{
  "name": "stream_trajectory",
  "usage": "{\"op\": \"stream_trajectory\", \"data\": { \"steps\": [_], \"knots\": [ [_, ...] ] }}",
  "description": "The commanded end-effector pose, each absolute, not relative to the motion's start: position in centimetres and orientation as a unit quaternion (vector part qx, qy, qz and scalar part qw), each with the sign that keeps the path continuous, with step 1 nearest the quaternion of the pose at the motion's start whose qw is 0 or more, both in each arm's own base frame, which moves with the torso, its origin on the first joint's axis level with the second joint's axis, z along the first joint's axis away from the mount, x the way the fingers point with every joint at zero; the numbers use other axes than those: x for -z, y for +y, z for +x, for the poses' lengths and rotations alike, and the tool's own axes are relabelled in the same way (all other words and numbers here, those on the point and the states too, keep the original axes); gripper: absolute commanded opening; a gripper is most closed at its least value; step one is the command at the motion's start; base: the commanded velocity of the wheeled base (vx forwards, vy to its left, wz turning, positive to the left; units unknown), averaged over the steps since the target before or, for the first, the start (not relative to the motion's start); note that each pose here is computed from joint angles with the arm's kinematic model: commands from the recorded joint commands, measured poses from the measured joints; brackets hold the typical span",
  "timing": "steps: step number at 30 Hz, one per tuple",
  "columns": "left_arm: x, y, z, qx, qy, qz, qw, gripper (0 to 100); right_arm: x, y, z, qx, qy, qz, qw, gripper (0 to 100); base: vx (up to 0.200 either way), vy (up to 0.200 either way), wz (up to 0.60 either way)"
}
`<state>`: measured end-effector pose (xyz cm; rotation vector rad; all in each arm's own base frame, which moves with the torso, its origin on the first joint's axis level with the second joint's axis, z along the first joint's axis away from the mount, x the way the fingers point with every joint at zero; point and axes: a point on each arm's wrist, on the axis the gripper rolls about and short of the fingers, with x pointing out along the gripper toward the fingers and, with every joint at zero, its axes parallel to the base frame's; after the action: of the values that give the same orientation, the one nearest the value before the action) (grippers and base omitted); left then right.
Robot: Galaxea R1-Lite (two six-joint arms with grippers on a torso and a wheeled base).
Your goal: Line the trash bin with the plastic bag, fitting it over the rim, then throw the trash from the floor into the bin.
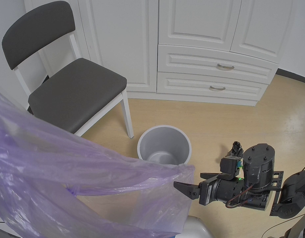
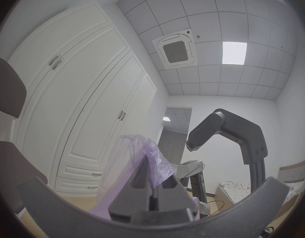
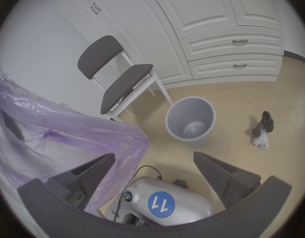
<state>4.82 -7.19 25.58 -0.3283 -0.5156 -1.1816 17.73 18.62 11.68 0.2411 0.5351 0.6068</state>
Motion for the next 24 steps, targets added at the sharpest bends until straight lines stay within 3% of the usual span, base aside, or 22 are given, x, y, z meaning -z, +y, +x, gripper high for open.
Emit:
{"op": "stream_trajectory", "data": {
  "steps": [1, 17, 24],
  "knots": [
    [-25.4, -7.3, 4.8, 0.554, -0.235, -0.151, 0.785, 0, -11.9, 18.7, 17.4, -0.304, 0.26, 0.122, 0.908, 100, 0.0, 0.0, 0.0],
    [-25.3, -7.3, 4.7, 0.562, -0.232, -0.153, 0.779, 0, -11.0, 19.3, 17.3, -0.338, 0.237, 0.15, 0.898, 100, 0.0, 0.0, 0.0],
    [-25.4, -7.3, 4.6, 0.562, -0.234, -0.154, 0.779, 0, -10.4, 19.1, 16.9, -0.371, 0.253, 0.15, 0.881, 100, 0.0, 0.0, 0.0]
  ]
}}
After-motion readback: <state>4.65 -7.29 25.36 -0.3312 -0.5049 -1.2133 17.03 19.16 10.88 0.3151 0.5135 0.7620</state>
